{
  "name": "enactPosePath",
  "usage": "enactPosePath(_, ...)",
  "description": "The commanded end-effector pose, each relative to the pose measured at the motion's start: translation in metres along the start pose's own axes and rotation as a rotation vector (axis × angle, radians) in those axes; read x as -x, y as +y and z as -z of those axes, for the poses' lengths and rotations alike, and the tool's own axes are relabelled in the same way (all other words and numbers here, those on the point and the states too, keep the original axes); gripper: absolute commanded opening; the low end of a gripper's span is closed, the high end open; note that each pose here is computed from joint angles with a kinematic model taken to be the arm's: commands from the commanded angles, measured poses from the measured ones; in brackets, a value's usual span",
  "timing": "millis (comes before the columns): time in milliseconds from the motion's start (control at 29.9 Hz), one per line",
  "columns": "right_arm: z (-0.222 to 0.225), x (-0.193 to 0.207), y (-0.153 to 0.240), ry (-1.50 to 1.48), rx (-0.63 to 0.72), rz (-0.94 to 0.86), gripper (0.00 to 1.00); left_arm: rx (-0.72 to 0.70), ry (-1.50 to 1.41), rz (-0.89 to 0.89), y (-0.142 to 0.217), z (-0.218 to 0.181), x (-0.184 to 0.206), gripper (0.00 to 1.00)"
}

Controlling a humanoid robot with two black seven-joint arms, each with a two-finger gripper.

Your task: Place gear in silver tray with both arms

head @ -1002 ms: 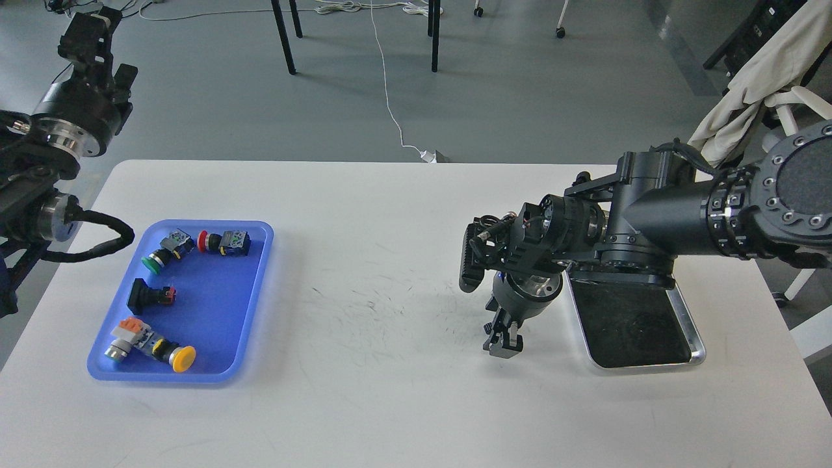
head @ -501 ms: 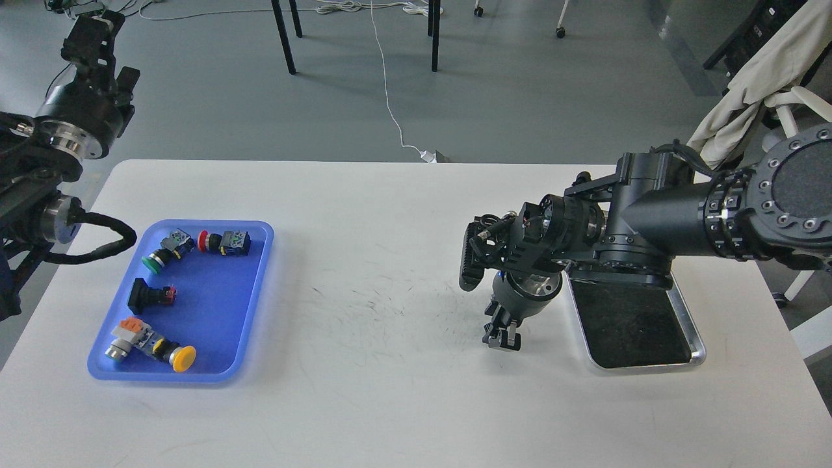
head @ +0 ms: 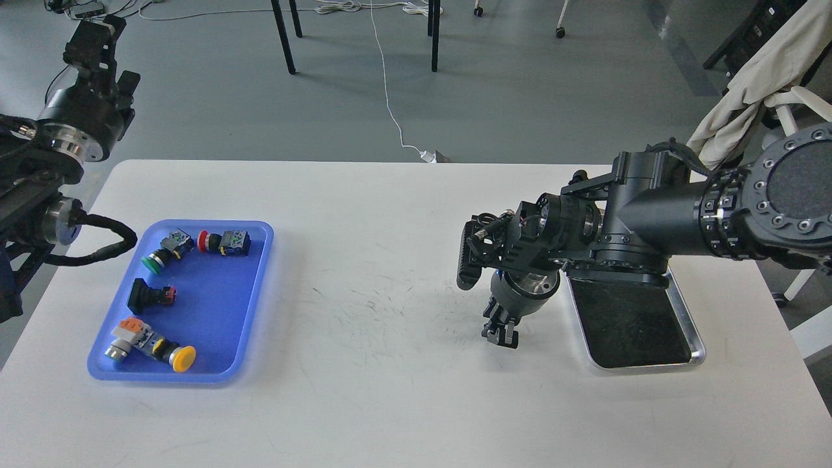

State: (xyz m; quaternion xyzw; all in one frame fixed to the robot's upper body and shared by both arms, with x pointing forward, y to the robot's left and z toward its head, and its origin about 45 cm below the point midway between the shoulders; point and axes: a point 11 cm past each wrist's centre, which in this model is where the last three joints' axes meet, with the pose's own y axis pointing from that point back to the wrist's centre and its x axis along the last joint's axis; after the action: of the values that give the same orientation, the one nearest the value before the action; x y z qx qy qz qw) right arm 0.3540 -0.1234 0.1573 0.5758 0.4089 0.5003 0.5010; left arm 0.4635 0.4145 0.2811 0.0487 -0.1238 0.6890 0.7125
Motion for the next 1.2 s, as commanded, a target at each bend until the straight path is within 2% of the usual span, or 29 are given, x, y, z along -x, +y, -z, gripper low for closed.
enactPosePath(0, 0.0, -0.001, 0.001, 0.004, 0.002, 0.002, 0.28, -0.004, -0.002, -0.003, 0.0, 0.001, -0.001, 0.98)
enactPosePath(200, -0.002, -0.002, 0.004, 0.005, 0.009, 0.002, 0.21, -0.006, -0.004, -0.002, 0.0, 0.002, -0.001, 0.98)
enactPosePath(267, -0.002, -0.002, 0.004, 0.006, 0.009, 0.003, 0.14, -0.006, -0.004, -0.002, 0.0, 0.002, -0.001, 0.98)
enactPosePath(601, 0.0, 0.002, 0.001, -0.007, 0.002, 0.024, 0.09, -0.014, -0.012, -0.016, 0.001, 0.005, -0.007, 0.98)
enactPosePath(702, 0.001, 0.002, 0.001, -0.008, 0.0, 0.025, 0.02, -0.014, -0.012, -0.016, 0.001, 0.005, -0.007, 0.98)
enactPosePath(969, -0.007, 0.0, 0.01, -0.013, 0.021, 0.016, 0.01, -0.015, -0.007, -0.008, 0.001, 0.006, -0.002, 0.98)
enactPosePath(1169, -0.038, 0.013, 0.056, -0.065, 0.108, -0.012, 0.01, -0.016, -0.007, -0.003, 0.0, 0.007, 0.001, 0.98)
